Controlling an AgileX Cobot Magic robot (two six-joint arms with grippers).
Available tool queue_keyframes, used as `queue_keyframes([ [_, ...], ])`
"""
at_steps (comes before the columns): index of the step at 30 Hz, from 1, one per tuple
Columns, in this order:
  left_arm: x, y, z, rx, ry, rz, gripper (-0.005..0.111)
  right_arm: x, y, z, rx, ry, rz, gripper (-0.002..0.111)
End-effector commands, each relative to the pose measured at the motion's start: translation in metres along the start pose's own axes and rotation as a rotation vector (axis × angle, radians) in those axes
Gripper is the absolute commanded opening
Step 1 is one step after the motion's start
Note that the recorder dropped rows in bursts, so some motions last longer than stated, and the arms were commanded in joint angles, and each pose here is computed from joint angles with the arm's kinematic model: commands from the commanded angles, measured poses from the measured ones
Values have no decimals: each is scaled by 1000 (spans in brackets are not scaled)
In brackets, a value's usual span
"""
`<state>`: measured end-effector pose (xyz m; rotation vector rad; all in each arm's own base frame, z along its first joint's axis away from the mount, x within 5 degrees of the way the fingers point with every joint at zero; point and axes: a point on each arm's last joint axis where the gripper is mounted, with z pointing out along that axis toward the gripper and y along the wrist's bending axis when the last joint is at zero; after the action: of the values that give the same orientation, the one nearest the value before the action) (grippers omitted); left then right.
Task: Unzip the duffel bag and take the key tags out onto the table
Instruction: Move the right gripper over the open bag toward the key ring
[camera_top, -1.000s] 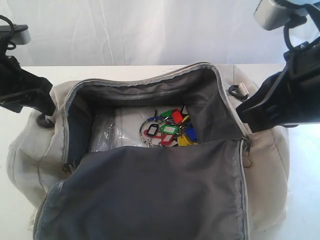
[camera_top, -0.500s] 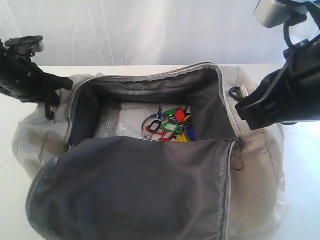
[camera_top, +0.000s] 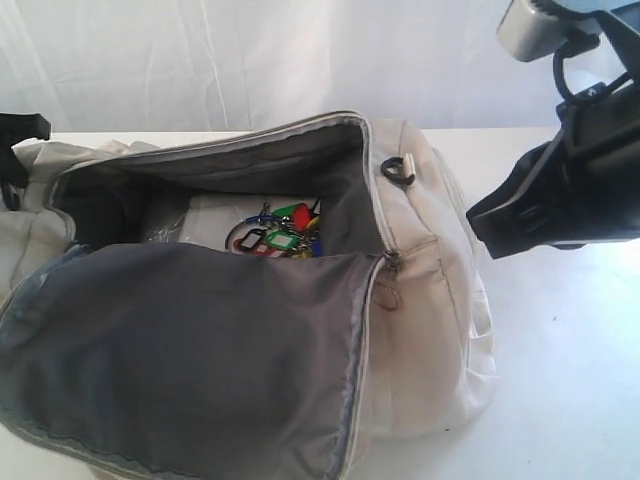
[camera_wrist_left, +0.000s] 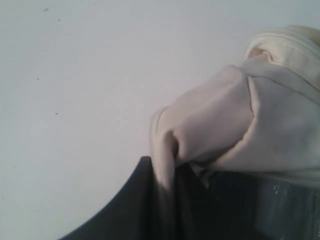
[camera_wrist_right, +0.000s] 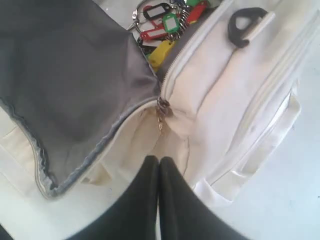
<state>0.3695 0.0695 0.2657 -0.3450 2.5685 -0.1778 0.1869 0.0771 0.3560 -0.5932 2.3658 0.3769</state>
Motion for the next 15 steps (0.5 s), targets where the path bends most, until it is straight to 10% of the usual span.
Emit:
queue_keyframes([
  [1,-2,16,-3,-49,2,2,0,-1,-1,4,2,4,-1,0],
  [6,0,11,-5,4,42,51,8,-1,-3,9,0,22,3,0],
  [12,-10,-14,-28,241,70,174,71,-2,-5,15,-3,44,8,0],
  [15,-21,-26,-57,297,-11,201,82,-2,-5,18,-4,53,9,0],
])
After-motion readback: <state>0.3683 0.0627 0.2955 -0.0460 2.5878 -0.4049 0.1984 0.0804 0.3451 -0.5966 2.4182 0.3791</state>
